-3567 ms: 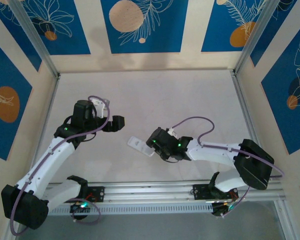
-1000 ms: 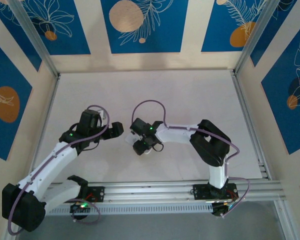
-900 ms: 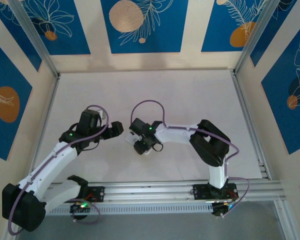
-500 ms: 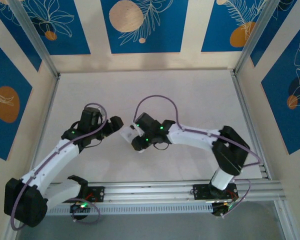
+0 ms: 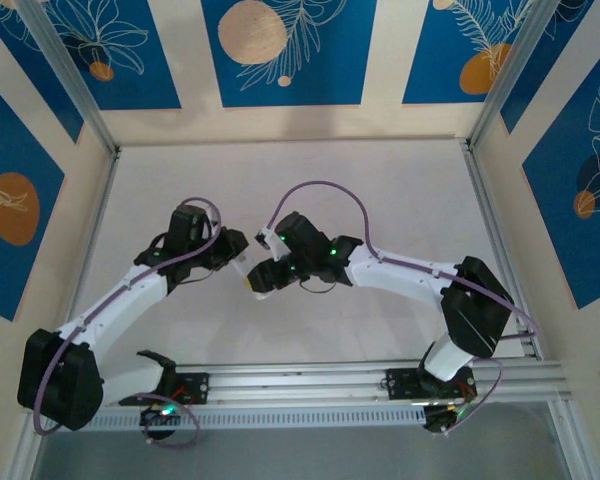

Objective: Load the batteries into the remote control

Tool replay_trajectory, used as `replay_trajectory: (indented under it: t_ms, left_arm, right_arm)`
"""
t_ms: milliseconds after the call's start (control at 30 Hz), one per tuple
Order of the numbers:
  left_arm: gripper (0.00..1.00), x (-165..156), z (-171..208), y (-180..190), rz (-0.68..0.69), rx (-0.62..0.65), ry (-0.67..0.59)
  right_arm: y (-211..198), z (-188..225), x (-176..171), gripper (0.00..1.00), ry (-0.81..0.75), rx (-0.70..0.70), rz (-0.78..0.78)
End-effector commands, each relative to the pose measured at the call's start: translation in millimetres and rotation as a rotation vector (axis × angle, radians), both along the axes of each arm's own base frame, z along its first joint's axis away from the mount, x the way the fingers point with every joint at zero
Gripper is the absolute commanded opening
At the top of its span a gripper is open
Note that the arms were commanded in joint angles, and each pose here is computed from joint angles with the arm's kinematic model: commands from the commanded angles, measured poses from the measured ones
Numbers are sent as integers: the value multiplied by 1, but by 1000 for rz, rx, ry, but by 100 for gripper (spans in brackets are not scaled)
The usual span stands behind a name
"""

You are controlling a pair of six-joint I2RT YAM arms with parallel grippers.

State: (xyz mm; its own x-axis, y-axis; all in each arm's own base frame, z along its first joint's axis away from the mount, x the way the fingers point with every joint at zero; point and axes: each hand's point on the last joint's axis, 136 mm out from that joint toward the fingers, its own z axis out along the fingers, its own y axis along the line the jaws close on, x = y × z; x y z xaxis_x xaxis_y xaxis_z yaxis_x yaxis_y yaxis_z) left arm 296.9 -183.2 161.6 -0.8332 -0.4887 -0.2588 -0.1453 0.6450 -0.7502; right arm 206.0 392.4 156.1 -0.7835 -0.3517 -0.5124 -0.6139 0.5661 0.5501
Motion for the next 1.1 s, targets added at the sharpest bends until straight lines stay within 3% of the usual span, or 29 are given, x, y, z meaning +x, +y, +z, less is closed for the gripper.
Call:
replay_trajectory:
  t_ms: [0,133,267,567,633,700,733,933,1033,1067]
  left_arm:
    - [6,0,-5,16,126,17,81]
    - [0,0,-11,32,213,71,121]
    - [0,2,-13,36,246,87,147]
    - [2,4,-11,40,287,85,168]
    - [2,3,-11,41,294,89,176]
    - [3,3,-11,42,302,90,181]
    - [3,2,-12,42,304,93,185]
    - [6,1,-12,49,331,109,201]
    - [17,4,-6,48,332,93,186]
    - [31,6,-1,48,329,84,165]
  right_arm:
    - [-9,12,17,65,-117,-66,-100]
    - [-24,32,11,81,-311,-130,-99]
    - [-21,42,1,83,-475,-213,-63]
    - [9,13,-2,63,-566,-359,-8]
    - [14,10,0,53,-587,-391,-6]
    - [16,6,4,34,-609,-428,-16]
    - [16,4,5,30,-616,-445,-18]
    - [18,8,2,22,-657,-439,-14]
    - [18,12,-1,18,-636,-390,-9]
    - [18,15,-2,16,-618,-362,-13]
